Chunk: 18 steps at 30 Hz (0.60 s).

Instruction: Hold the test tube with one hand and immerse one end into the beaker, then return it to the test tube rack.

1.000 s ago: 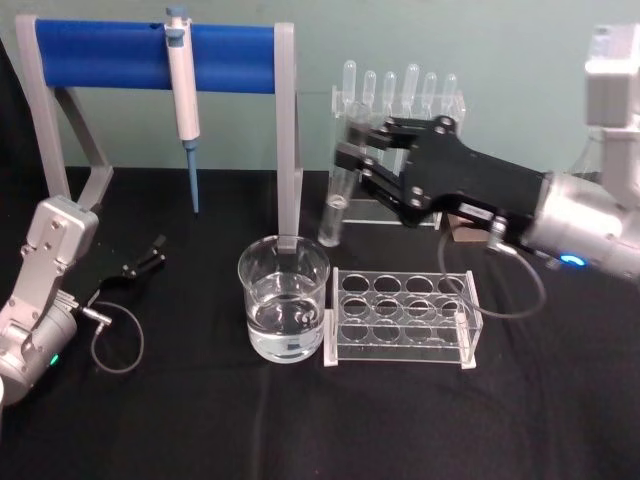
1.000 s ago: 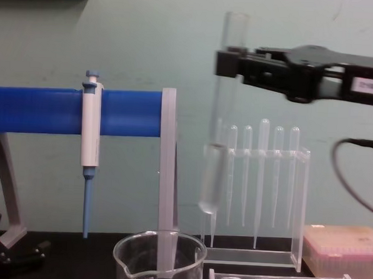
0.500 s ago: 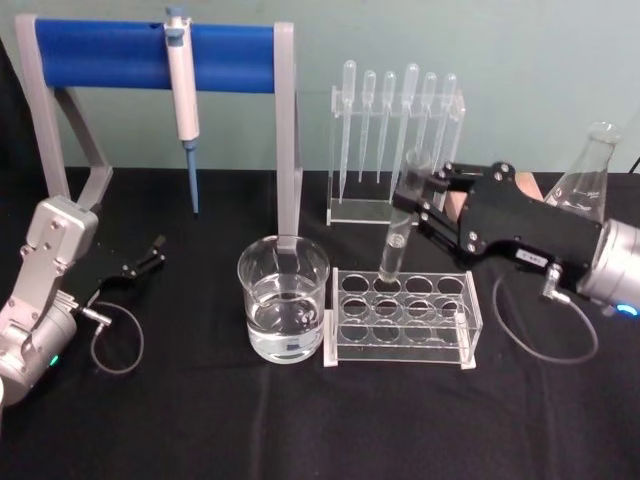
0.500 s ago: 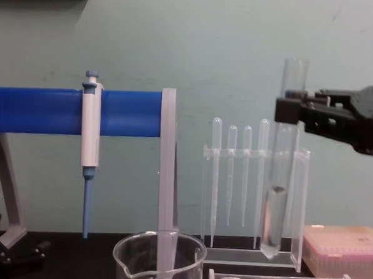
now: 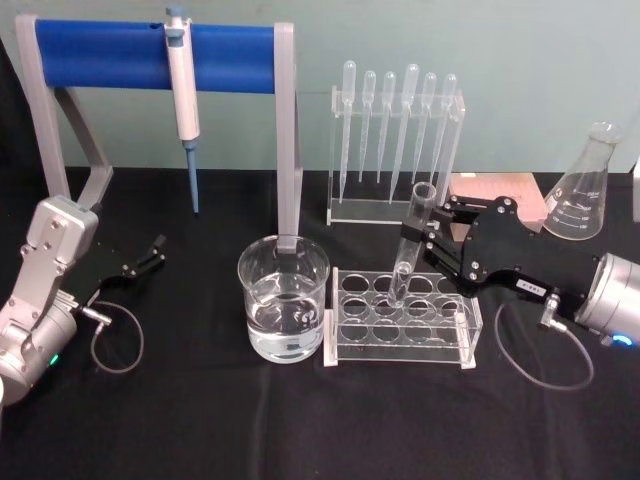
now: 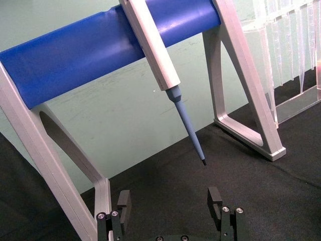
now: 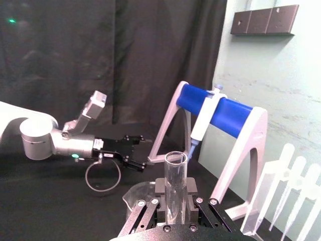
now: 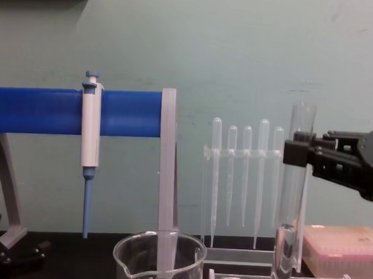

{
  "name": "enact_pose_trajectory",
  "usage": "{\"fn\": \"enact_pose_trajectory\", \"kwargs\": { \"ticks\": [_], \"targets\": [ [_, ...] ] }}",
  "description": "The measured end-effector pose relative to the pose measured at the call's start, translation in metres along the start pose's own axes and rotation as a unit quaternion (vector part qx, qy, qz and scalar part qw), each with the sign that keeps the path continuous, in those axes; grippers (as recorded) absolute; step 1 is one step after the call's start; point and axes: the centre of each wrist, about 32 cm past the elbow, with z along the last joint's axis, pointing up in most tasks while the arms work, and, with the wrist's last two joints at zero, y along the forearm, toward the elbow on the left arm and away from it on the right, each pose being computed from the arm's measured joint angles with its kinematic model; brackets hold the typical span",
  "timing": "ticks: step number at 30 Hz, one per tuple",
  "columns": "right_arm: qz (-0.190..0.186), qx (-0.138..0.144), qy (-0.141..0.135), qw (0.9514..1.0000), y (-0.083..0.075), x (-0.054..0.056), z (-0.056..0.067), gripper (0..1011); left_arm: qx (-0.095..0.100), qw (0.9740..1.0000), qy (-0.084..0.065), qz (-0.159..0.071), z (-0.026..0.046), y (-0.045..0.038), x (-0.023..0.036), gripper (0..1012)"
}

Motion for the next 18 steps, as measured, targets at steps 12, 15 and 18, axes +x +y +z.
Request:
{"fn": "enact_pose_trajectory", "kwargs": {
  "ticks": [12, 15, 18],
  "targets": [
    [-0.015, -0.002, 0.008, 0.9999, -0.004, 0.0, -0.015, 242, 0.0, 1.0, 0.0, 0.0, 0.0, 0.0, 0.0, 1000],
    [-0.015, 0.0, 0.009, 0.9998, -0.004, 0.0, -0.017, 242, 0.0, 1.0, 0.0, 0.0, 0.0, 0.0, 0.0, 1000],
    [-0.015, 0.002, 0.011, 0.9998, -0.003, 0.0, -0.019, 242, 0.0, 1.0, 0.0, 0.0, 0.0, 0.0, 0.0, 1000]
  ]
}}
